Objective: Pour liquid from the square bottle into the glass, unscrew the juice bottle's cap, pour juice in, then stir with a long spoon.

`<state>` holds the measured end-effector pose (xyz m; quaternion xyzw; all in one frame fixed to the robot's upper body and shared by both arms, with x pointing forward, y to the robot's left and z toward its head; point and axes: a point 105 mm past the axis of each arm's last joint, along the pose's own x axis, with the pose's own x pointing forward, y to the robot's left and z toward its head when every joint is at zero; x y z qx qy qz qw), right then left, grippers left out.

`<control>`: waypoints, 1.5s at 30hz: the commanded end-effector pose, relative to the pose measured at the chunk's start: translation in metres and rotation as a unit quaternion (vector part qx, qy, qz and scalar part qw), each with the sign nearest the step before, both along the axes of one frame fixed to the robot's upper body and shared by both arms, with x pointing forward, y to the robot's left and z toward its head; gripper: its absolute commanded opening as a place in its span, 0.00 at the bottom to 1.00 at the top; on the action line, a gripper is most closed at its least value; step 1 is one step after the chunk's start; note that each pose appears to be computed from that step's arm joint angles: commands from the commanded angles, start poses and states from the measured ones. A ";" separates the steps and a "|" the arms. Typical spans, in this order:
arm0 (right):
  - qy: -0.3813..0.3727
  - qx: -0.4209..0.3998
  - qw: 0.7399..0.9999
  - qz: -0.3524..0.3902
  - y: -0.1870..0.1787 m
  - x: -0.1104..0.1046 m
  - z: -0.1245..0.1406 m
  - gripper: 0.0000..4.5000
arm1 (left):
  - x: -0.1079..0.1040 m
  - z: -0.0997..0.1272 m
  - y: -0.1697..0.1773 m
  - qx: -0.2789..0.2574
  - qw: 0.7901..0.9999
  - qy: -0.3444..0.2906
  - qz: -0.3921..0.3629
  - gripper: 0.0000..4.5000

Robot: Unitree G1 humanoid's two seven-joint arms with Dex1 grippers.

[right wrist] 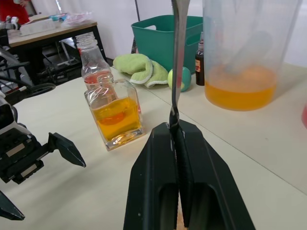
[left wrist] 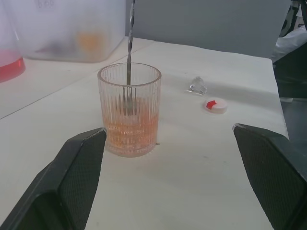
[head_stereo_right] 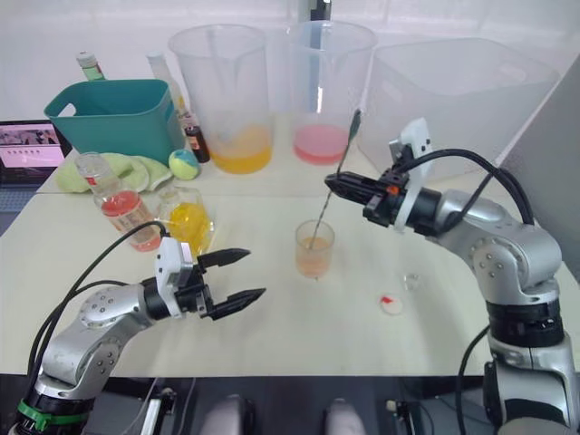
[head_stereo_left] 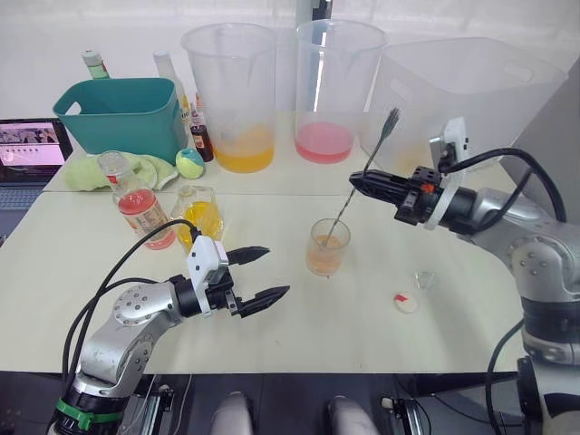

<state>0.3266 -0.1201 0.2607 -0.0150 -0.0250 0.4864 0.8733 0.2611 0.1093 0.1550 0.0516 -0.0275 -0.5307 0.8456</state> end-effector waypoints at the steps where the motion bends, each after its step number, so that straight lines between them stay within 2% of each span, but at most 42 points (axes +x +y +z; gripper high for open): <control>1: -0.019 -0.019 0.999 -0.023 -0.007 0.009 0.001 0.00 | 0.000 0.010 0.001 -0.003 1.000 -0.022 -0.005 0.99; 8: -0.020 -0.058 0.998 -0.011 -0.016 0.002 0.003 0.00 | -0.002 0.010 0.001 -0.001 1.000 -0.019 -0.004 0.99; 14: -0.022 -0.033 0.999 0.018 0.001 -0.004 0.012 0.00 | -0.001 0.009 0.000 0.001 1.000 -0.019 -0.003 0.99; 28: -0.054 -0.002 0.998 -0.016 -0.001 0.009 0.019 0.00 | 0.000 0.010 0.001 0.000 1.000 -0.022 0.001 0.99; 36: -0.029 -0.057 0.998 0.027 0.001 -0.010 0.012 0.00 | -0.004 0.010 -0.001 0.001 1.000 -0.025 -0.007 0.99; 45: -0.023 -0.024 0.999 0.040 0.014 -0.010 0.018 0.00 | -0.004 0.010 -0.002 0.000 1.000 -0.022 -0.006 0.99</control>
